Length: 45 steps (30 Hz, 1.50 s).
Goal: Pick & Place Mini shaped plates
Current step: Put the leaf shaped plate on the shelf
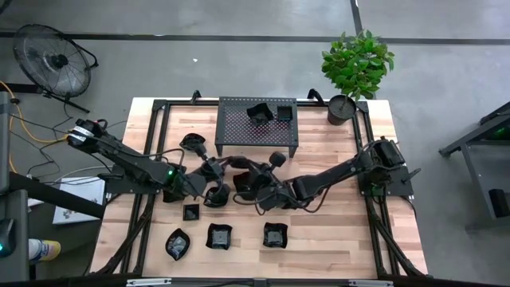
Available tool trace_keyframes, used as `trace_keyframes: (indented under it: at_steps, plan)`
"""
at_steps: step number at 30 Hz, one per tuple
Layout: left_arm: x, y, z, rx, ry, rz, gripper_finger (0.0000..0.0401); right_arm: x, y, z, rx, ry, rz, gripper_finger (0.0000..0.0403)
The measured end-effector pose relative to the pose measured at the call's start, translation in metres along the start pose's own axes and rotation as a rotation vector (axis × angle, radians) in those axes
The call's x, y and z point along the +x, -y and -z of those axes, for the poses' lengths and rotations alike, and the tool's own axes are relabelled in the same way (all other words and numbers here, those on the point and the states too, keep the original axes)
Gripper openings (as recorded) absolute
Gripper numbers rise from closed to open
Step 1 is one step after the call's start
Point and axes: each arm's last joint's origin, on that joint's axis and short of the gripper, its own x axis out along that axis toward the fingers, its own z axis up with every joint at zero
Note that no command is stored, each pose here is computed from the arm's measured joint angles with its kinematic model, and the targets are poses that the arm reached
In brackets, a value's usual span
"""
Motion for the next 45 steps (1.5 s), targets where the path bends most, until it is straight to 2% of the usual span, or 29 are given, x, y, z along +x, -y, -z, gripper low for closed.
trace_keyframes:
  at_steps: [5,8,14,20,28,36,45]
  plan:
    - [0.0,0.001,-0.001,-0.005,0.005,0.027,0.0001,0.002,0.0,-0.001,0.012,0.0,-0.027,0.011]
    - [0.0,0.001,-0.001,-0.003,0.003,0.019,0.0001,0.002,0.002,-0.001,0.01,0.0,0.004,0.0152]
    - [0.003,-0.006,-0.003,0.012,0.002,-0.032,0.0001,-0.014,0.013,-0.012,0.014,0.019,0.08,0.0201]
    - [0.016,-0.037,-0.008,-0.047,-0.02,-0.034,0.0001,-0.042,0.029,-0.027,0.022,0.047,0.186,0.0208]
    - [0.035,-0.101,-0.008,-0.285,-0.058,0.076,0.0001,-0.067,0.036,-0.032,0.047,0.063,0.163,0.0209]
    - [0.056,-0.158,0.015,-0.521,-0.198,0.145,0.0,-0.075,0.032,-0.03,0.053,0.068,0.13,0.0209]
    - [0.067,-0.208,0.034,-0.831,-0.229,0.203,0.0,-0.076,0.032,-0.027,0.057,0.059,0.123,0.0209]
